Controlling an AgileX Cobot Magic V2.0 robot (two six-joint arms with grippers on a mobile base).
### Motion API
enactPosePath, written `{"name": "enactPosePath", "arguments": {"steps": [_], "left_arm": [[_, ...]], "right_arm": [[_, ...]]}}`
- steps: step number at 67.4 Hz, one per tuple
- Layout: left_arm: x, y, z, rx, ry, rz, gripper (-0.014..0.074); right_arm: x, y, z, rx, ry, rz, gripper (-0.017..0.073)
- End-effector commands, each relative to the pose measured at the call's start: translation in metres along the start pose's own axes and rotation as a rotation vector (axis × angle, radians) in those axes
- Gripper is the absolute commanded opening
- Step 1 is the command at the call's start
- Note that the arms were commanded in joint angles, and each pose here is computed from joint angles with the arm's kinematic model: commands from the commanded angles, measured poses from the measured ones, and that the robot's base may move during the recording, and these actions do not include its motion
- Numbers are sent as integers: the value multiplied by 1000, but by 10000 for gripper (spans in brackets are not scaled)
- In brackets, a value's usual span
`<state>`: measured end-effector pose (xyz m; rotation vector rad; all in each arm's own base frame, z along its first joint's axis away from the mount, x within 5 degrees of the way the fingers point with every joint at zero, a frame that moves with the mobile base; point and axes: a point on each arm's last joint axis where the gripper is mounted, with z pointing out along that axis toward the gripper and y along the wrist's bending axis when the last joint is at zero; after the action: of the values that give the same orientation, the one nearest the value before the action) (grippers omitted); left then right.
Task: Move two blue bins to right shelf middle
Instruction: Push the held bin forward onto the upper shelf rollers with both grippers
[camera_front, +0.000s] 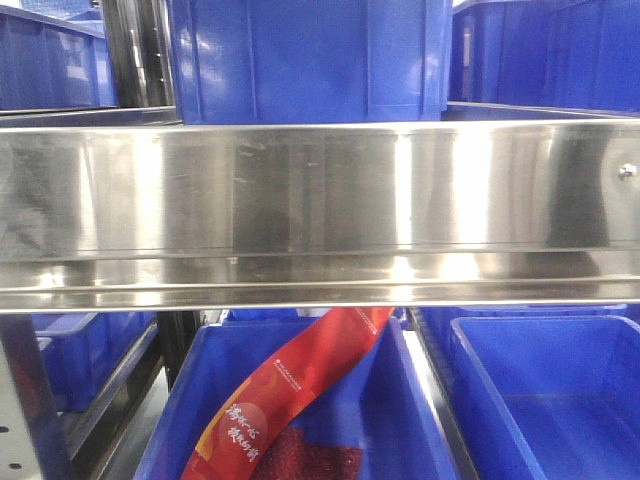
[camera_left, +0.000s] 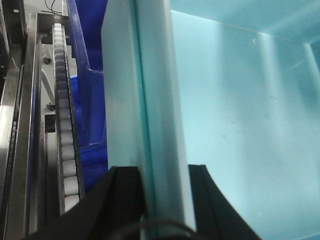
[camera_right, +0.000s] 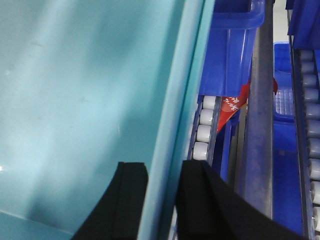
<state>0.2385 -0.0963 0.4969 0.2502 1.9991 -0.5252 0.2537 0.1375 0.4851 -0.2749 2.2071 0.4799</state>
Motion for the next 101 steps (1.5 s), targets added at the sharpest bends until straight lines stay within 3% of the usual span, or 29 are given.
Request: {"name": "enactPosePath", "arguments": {"steps": [1, 69, 78, 90, 101], "left_arm": [[-18, -18, -17, 140, -175, -86, -111], [-20, -19, -17, 148, -191, -95, -111], [-8, -18, -10, 142, -63, -85, -111], [14, -8, 19, 80, 189, -54, -111], [29, -1, 46, 65, 351, -66, -111]], "right_arm": [[-7, 12, -5, -103, -73, 37, -153], [-8, 13, -6, -112, -91, 40, -153], [-1, 10, -2, -83, -8, 31, -153], [9, 2, 18, 4, 129, 4, -153], [24, -6, 44, 56, 225, -5, -153]]}}
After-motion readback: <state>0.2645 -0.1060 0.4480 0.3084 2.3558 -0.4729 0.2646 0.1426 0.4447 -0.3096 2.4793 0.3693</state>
